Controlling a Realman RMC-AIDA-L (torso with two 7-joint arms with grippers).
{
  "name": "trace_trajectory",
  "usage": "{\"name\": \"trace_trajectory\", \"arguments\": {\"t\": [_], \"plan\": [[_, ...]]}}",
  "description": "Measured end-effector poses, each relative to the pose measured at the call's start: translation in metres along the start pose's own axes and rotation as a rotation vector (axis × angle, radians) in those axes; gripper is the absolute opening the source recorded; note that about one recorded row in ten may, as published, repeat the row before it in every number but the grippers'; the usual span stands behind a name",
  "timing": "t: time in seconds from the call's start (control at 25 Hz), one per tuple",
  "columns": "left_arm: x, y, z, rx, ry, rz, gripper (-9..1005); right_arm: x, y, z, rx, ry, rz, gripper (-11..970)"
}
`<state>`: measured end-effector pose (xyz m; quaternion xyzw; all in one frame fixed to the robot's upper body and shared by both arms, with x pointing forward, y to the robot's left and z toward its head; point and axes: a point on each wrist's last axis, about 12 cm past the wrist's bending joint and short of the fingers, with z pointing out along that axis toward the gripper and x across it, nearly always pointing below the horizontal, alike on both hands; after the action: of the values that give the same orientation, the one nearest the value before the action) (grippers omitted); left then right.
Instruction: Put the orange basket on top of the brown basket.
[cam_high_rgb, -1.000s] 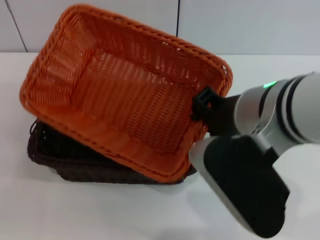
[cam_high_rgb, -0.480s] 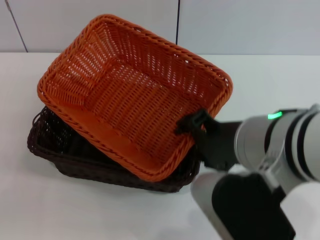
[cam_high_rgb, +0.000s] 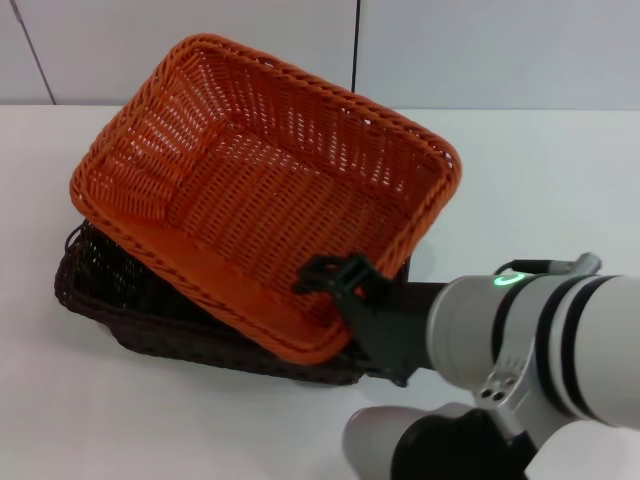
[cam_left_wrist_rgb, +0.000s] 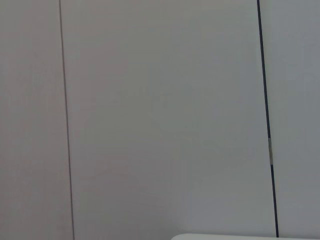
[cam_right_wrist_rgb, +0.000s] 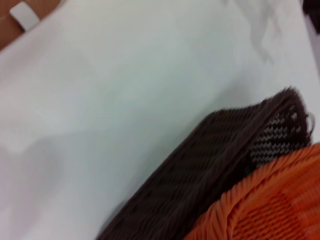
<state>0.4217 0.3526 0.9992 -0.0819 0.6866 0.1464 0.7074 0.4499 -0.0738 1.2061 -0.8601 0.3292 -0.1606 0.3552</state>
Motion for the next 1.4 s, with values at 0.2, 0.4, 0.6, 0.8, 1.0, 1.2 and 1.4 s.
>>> {"name": "trace_trajectory", "arguments": {"t": [0.2, 0.4, 0.6, 0.8, 1.0, 1.2, 1.4], "plan": [[0.000, -0.001, 0.000, 0.007, 0.001, 0.002, 712, -0.012, 0.001, 0.002, 0.023, -0.039, -0.020, 724], [0.001, -0.001, 0.000, 0.014, 0.006, 0.009, 712, -0.028, 0.005, 0.003, 0.025, -0.088, -0.046, 724], [0.002, -0.002, 0.000, 0.026, 0.008, 0.017, 712, -0.043, 0.004, 0.005, 0.060, -0.137, -0.038, 723], [0.002, -0.001, 0.003, 0.027, 0.007, 0.024, 712, -0.042, -0.019, 0.015, 0.275, -0.208, 0.202, 724], [0.002, 0.007, 0.002, -0.021, 0.005, 0.012, 712, -0.010, -0.027, 0.020, 0.599, -0.309, 0.655, 724], [0.001, 0.017, 0.000, -0.076, 0.000, -0.018, 712, 0.087, 0.012, 0.005, 1.027, -0.261, 1.164, 724], [0.002, 0.022, -0.001, -0.091, 0.001, -0.044, 710, 0.169, 0.103, 0.003, 1.352, -0.050, 1.541, 724]]}}
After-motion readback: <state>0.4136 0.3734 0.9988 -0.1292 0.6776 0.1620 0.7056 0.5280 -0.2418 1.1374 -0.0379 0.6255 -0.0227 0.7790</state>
